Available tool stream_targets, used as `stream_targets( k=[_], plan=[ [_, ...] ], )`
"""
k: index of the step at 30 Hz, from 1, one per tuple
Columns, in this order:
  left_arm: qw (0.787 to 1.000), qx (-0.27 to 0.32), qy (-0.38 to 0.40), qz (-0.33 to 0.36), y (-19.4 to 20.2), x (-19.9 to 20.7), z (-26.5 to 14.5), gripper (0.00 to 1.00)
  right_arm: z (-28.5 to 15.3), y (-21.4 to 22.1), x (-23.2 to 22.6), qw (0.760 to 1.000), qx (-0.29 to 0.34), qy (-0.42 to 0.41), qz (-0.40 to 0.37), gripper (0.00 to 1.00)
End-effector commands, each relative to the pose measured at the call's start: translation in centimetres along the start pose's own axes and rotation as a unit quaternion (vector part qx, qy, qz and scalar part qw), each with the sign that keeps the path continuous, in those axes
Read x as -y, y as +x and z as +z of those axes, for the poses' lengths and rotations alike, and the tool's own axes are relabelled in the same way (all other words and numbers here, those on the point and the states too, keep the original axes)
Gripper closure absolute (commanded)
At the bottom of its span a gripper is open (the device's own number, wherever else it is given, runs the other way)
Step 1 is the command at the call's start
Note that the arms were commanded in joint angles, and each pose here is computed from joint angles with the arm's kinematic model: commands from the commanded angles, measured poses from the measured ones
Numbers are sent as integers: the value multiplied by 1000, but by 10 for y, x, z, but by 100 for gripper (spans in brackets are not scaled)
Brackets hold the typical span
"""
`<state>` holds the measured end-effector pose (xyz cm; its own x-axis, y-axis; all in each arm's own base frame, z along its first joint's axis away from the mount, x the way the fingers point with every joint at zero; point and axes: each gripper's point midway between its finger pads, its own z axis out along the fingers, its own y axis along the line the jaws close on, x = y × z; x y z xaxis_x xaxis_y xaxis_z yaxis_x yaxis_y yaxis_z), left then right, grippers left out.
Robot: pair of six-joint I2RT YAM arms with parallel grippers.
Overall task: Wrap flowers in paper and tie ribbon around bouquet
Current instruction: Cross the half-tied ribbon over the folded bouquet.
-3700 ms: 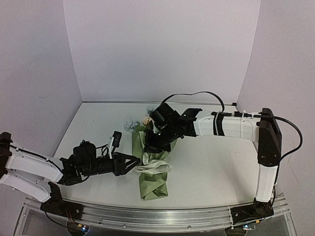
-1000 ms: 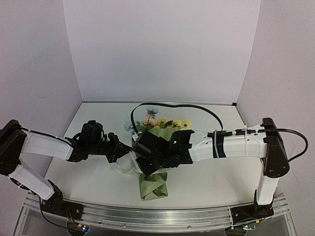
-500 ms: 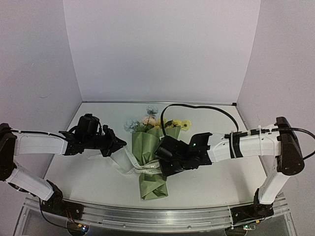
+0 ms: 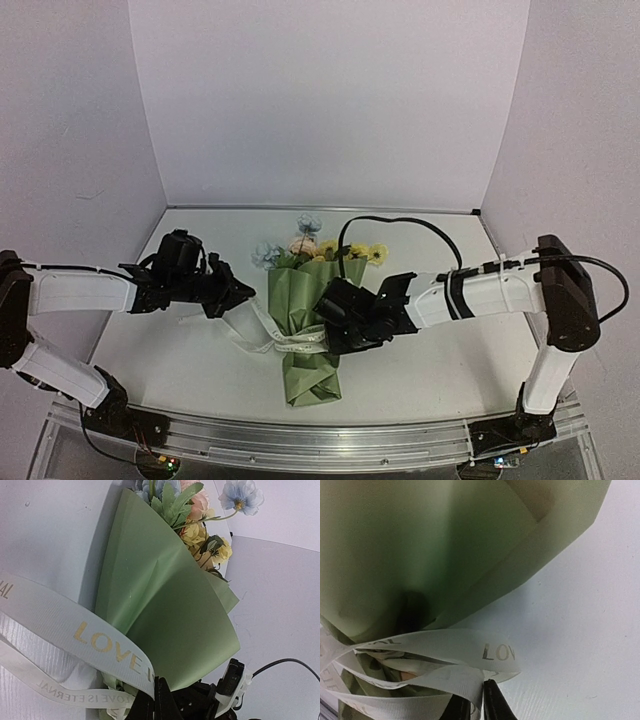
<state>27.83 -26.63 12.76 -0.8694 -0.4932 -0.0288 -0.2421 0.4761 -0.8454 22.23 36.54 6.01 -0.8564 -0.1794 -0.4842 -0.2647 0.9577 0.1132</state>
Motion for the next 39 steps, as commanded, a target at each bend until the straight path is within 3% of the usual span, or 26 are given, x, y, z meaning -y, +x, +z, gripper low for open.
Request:
stream_targets(
  k=[1,7,13,19,24,30,33,39],
  plan=[
    [999,13,31,40,-7,31,-11,100,-15,-22,2,999,40,-1,23,99],
    [994,5,35,103,-4,41,-17,100,-51,-53,-12,997,73,-24,9,100],
    [983,9,30,180,-2,46,-28,100,-55,-82,-27,996,88,-9,-30,100],
    [956,5,125,266,19,88,-54,100,-39,-110,-37,996,80,-25,-29,100],
    [891,-19,208,404,85,128,-65,100,-29,-119,-57,995,58,-69,-32,100],
    [826,-41,251,503,135,123,-64,98,-17,-118,-66,991,40,-125,-12,100],
    [782,-58,230,576,165,112,-51,95,-16,-118,-68,987,29,-158,-2,100],
    [718,-127,129,673,202,91,-5,95,-21,-121,-76,981,18,-194,-15,100]
  ],
)
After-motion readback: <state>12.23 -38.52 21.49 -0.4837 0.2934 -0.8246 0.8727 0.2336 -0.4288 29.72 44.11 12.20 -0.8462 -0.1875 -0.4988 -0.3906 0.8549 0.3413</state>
